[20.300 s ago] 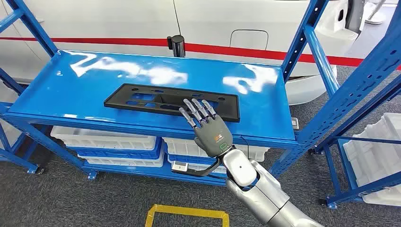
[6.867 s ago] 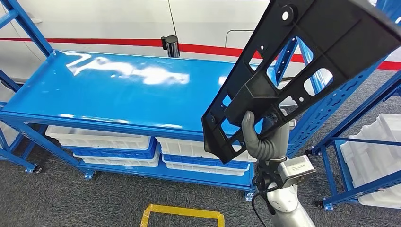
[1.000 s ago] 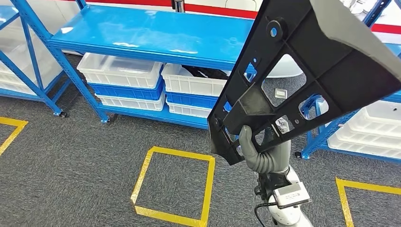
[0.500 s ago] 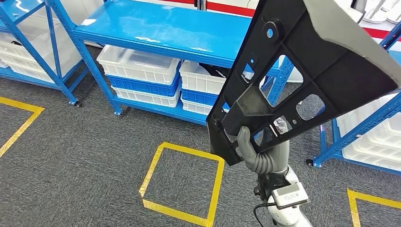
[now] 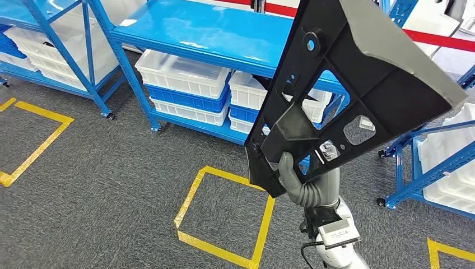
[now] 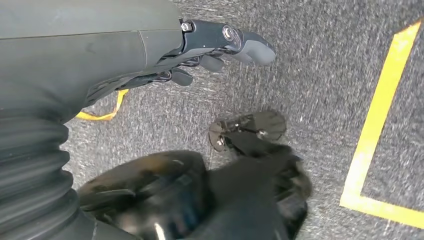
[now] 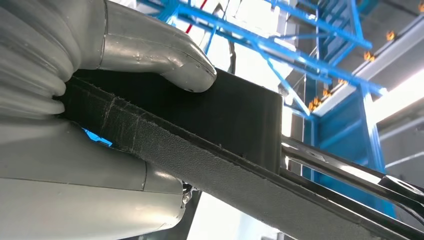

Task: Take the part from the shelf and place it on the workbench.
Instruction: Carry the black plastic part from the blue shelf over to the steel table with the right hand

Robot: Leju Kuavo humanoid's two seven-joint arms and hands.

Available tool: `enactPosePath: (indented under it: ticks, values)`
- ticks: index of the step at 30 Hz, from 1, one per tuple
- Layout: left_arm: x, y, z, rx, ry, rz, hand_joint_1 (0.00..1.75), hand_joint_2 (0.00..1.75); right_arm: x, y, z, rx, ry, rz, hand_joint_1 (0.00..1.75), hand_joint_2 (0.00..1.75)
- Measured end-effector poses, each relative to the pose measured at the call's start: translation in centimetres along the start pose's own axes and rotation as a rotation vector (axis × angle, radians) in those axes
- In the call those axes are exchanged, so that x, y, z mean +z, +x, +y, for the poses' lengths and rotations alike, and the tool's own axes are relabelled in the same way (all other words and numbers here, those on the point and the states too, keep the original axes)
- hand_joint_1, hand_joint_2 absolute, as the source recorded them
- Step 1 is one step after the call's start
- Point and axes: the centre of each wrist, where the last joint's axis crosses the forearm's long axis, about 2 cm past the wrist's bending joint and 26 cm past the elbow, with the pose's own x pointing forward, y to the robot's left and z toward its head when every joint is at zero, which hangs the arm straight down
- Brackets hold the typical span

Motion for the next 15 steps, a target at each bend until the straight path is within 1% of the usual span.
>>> enactPosePath:
  ticks: [4, 11, 15]
  values:
    - [0.0, 0.1, -0.1, 0.000, -0.002, -0.004, 0.00, 1.75, 0.3, 0.0, -0.1, 0.020, 0.011, -0.010, 1.75, 1.75]
    - [0.0, 0.0, -0.1, 0.001, -0.004, -0.002, 0.00, 1.75, 2.5, 0.8, -0.6, 0.088, 0.047, -0.045, 1.75, 1.75]
    - [0.0, 0.0, 0.0, -0.006, -0.006, -0.006, 0.00, 1.75, 2.9, 1.2, -0.8, 0.090, 0.047, -0.053, 1.75, 1.75]
